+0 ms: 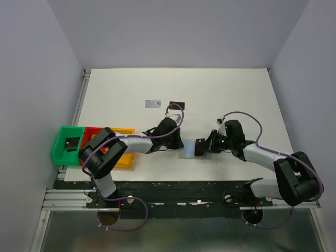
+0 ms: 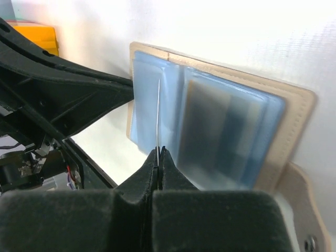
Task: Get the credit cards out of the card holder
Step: Remove the credit card from the card holder, then place the credit card at the center of the board.
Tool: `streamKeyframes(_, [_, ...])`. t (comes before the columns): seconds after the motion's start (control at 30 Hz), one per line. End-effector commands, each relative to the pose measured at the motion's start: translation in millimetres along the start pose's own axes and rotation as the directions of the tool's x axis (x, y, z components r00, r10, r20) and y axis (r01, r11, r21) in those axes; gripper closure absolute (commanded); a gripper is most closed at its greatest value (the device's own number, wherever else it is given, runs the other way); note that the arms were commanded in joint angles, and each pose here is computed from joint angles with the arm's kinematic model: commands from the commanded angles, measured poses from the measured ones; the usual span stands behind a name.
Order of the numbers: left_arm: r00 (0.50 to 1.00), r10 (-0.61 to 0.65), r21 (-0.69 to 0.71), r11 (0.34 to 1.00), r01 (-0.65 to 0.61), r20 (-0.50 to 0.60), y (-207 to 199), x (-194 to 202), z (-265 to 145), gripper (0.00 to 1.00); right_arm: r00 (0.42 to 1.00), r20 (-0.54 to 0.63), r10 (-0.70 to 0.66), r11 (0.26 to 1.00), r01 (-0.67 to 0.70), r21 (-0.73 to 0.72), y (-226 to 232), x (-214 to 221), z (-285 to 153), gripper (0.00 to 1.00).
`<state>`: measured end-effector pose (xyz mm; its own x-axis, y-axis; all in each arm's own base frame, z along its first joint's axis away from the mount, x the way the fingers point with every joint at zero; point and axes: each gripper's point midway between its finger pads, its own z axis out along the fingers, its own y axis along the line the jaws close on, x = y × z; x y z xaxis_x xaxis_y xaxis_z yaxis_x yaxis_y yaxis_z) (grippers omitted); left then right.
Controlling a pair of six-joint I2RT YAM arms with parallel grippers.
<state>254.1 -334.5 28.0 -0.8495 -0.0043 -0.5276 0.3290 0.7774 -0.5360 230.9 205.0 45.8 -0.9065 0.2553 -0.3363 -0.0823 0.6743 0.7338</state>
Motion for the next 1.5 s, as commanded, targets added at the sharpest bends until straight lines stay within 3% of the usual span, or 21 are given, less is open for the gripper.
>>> streamKeyframes(0.0, [0.998,0.020,-0.096,0.995,-0.025,-0.057,26,27,-11,1.00,1.000,0.027,-0.010,0.997,0.008,0.082,-16,0,-12,1.00])
streamKeyframes(0.07, [0.999,0.039,-0.082,0.996,-0.041,-0.036,21,19,-15,1.00,0.999,0.032,-0.036,0.992,0.032,0.123,-19,-1,-20,1.00])
streamKeyframes(0.1, [0.998,0.050,-0.067,0.996,-0.052,-0.027,16,15,-17,0.93,0.998,0.036,-0.051,0.988,0.045,0.147,-20,-3,-24,1.00])
streamKeyframes(0.23, [0.995,0.091,0.023,0.996,-0.092,0.041,-15,-13,-30,0.49,0.983,0.067,-0.172,0.974,0.160,0.162,-6,-16,-45,1.00])
streamKeyframes(0.33, [0.989,0.102,0.076,0.991,-0.111,0.106,-39,-38,-45,0.27,0.953,0.064,-0.297,0.949,0.288,0.127,15,-22,-62,1.00])
streamKeyframes(0.37, [0.986,0.107,0.091,0.989,-0.119,0.129,-47,-46,-52,0.02,0.944,0.050,-0.325,0.940,0.317,0.124,20,-21,-67,1.00])
streamKeyframes(0.5, [0.968,0.130,0.136,0.977,-0.161,0.217,-72,-73,-83,0.01,0.916,0.001,-0.401,0.915,0.401,0.041,52,-13,-79,1.00])
streamKeyframes(0.7, [0.907,0.205,0.275,0.908,-0.317,0.367,-98,-83,-145,0.01,0.774,-0.154,-0.614,0.789,0.594,-0.157,112,26,-108,1.00])
streamKeyframes(0.77, [0.874,0.225,0.366,0.842,-0.397,0.431,-109,-75,-170,0.01,0.746,-0.187,-0.639,0.765,0.589,-0.262,132,39,-119,1.00])
streamKeyframes(0.87, [0.817,0.267,0.527,0.654,-0.543,0.510,-138,-56,-215,0.05,0.695,-0.203,-0.690,0.707,0.589,-0.391,153,56,-134,1.00])
streamKeyframes(0.93, [0.802,0.314,0.587,0.555,-0.590,0.509,-148,-40,-230,0.09,0.663,-0.210,-0.719,0.675,0.594,-0.439,161,64,-142,1.00])
streamKeyframes(1.03, [0.797,0.351,0.644,0.469,-0.604,0.492,-156,-26,-240,0.14,0.635,-0.227,-0.738,0.651,0.582,-0.488,168,76,-145,1.00])
streamKeyframes(1.13, [0.805,0.364,0.686,0.425,-0.591,0.468,-161,-21,-241,0.18,0.593,-0.233,-0.770,0.616,0.598,-0.513,170,82,-142,1.00])
streamKeyframes(1.27, [0.821,0.389,0.749,0.364,-0.554,0.419,-166,-12,-239,0.31,0.582,-0.226,-0.781,0.603,0.609,-0.515,175,83,-141,1.00])
streamKeyframes(1.47, [0.828,0.415,0.791,0.321,-0.521,0.378,-171,0,-236,0.40,0.576,-0.216,-0.788,0.593,0.620,-0.514,181,81,-140,1.00])
